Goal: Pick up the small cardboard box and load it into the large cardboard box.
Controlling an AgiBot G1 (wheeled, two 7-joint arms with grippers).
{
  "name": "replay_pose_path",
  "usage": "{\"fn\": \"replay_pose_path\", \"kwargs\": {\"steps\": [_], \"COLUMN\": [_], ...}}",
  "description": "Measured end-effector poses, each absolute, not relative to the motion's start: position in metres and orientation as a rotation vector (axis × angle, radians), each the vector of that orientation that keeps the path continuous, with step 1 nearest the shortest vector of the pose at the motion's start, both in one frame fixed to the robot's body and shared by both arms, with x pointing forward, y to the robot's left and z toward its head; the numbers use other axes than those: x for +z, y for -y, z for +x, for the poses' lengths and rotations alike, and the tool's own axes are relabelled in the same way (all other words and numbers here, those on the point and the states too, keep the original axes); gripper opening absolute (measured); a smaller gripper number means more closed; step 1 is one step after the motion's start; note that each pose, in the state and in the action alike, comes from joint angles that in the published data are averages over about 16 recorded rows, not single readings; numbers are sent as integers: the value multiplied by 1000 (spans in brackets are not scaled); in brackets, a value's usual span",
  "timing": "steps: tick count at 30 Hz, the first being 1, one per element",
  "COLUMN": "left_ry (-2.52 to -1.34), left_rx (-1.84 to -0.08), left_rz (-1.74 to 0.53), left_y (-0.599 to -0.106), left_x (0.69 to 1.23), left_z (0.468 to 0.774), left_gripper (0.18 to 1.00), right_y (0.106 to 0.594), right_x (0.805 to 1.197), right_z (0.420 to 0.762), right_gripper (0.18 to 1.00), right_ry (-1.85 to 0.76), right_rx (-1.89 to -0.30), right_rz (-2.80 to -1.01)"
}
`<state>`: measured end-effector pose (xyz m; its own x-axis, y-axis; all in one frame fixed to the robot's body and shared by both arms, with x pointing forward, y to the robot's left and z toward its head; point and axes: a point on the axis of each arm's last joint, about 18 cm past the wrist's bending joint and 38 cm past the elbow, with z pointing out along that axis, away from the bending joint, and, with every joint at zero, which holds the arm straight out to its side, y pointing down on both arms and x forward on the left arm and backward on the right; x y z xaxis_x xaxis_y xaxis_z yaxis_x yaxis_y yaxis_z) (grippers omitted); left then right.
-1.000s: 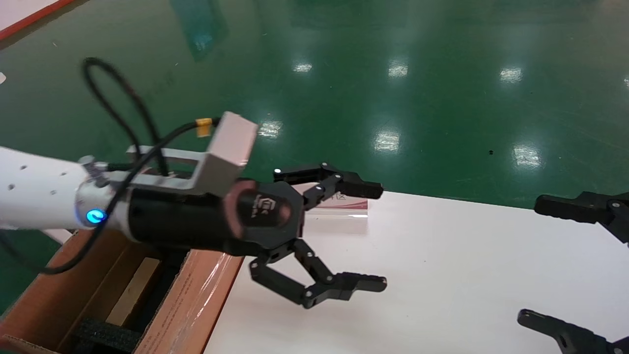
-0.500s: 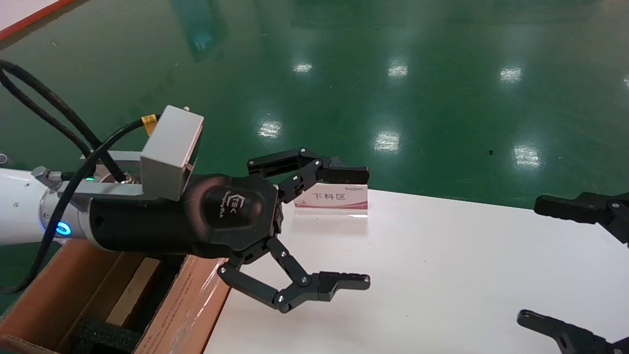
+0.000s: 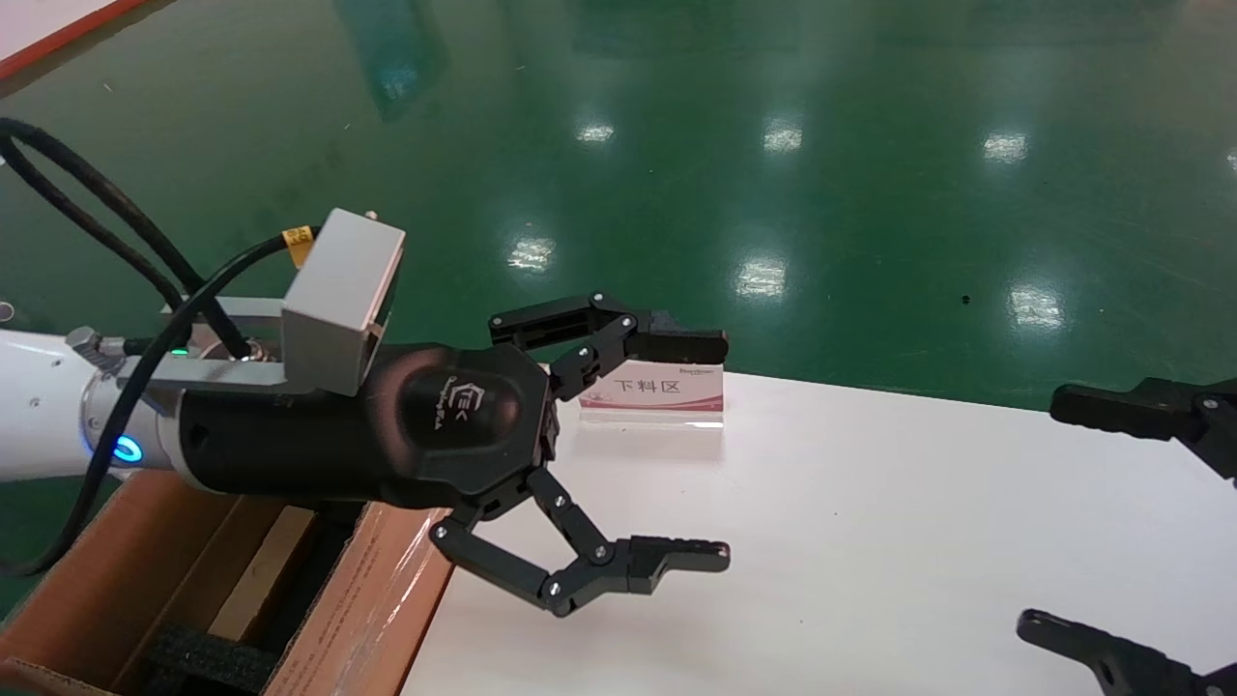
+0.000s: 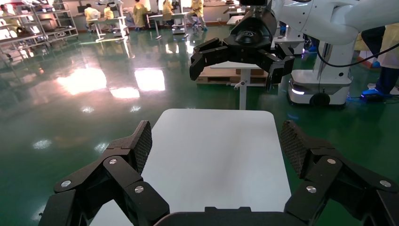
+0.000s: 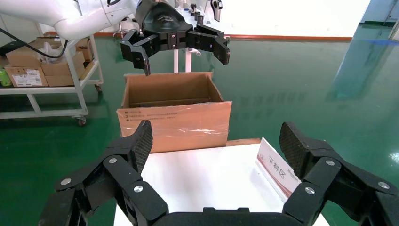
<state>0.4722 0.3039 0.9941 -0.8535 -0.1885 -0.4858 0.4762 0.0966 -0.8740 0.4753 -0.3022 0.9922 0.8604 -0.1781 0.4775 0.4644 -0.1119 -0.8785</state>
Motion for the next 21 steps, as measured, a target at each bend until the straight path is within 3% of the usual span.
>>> {"fn": "replay_pose_path", "kwargs": {"steps": [21], "left_ry": [-1911], "left_rx": [-1804], "left_rz": [280], "left_y": [-302], "left_x": [993], "left_z": [474], "left_gripper": [1001], "right_y": [302], "right_x": [992], "right_z": [475], "right_gripper": [1001], "right_ry": [230], "right_rx": [-552], "right_rz": [-1595]}}
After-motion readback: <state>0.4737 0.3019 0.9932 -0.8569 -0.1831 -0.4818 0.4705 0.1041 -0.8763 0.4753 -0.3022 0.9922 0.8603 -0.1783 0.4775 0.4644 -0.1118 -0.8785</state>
